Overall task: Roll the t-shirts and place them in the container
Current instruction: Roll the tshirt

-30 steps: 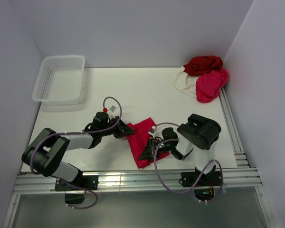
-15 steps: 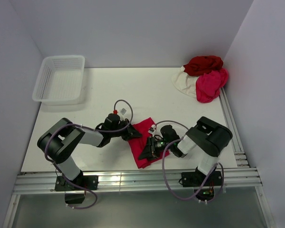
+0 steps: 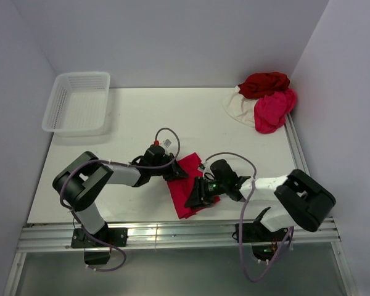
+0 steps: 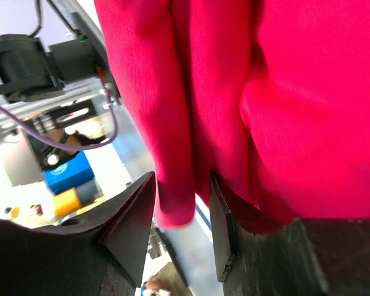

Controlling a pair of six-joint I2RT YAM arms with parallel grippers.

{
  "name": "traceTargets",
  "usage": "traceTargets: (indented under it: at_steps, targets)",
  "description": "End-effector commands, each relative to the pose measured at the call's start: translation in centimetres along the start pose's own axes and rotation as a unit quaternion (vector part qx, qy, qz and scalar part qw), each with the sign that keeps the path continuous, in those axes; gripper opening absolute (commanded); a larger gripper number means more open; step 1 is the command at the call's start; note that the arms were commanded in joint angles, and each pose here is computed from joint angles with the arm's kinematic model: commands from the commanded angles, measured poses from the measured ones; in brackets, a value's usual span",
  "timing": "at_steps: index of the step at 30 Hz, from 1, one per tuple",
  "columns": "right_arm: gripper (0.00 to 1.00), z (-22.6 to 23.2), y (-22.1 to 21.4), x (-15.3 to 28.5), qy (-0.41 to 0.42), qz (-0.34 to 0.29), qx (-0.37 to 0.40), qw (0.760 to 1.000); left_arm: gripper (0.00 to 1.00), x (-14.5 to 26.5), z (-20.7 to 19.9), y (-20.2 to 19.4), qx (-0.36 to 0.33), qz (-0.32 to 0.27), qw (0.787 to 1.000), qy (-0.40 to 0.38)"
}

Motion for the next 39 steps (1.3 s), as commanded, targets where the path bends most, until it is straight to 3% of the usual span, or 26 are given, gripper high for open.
traceTargets:
  at_steps: [1,8,13,16,23,28,33,36,39]
  targets:
    - [0.47,-0.4,-0.3,1.4,-0.054,-0.018,0.011,0.998,0.07,-0.6,0.2,-0.7,-0.014,0.016,1.000,0.021]
    - [0.50,4.0,0.7,4.7,-0.088,-0.079,0.084,0.989,0.07,-0.7,-0.2,-1.0,-0.009,0.021,1.000,0.008]
    - [0.50,6.7,1.4,6.1,-0.097,-0.099,0.120,0.983,0.09,0.1,-3.3,0.5,-0.020,0.011,0.999,-0.031]
    - [0.42,9.3,1.7,6.4,-0.073,-0.100,0.144,0.982,0.09,0.7,-5.5,1.9,-0.037,0.002,0.998,-0.043]
    - [0.22,9.7,1.9,2.3,-0.079,-0.061,0.163,0.982,0.09,-0.3,-5.2,1.8,-0.038,0.014,0.998,-0.043]
    - [0.20,11.2,2.3,1.5,-0.066,-0.063,0.173,0.981,0.09,-0.3,-5.4,1.7,-0.029,0.016,0.998,-0.059]
    - [0.27,12.0,1.4,3.0,-0.065,-0.080,0.185,0.977,0.11,1.9,-8.7,4.5,-0.053,-0.010,0.997,-0.057]
    - [0.44,12.0,0.5,2.7,-0.085,-0.079,0.197,0.973,0.12,4.3,-10.4,7.2,-0.062,-0.039,0.996,-0.058]
    - [0.57,11.9,0.0,1.8,-0.123,-0.082,0.201,0.968,0.16,7.5,-9.2,9.3,-0.042,-0.052,0.997,-0.024]
Point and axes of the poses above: each gripper's point midway between its finger pads, its own x axis back along the fingers, its own z axis along the line the jaws close on, y = z × x, the point moved 5 cm from there along x, back along the fingers, and after that the axes turned 9 degrees about -x, right-handed, at the moved point
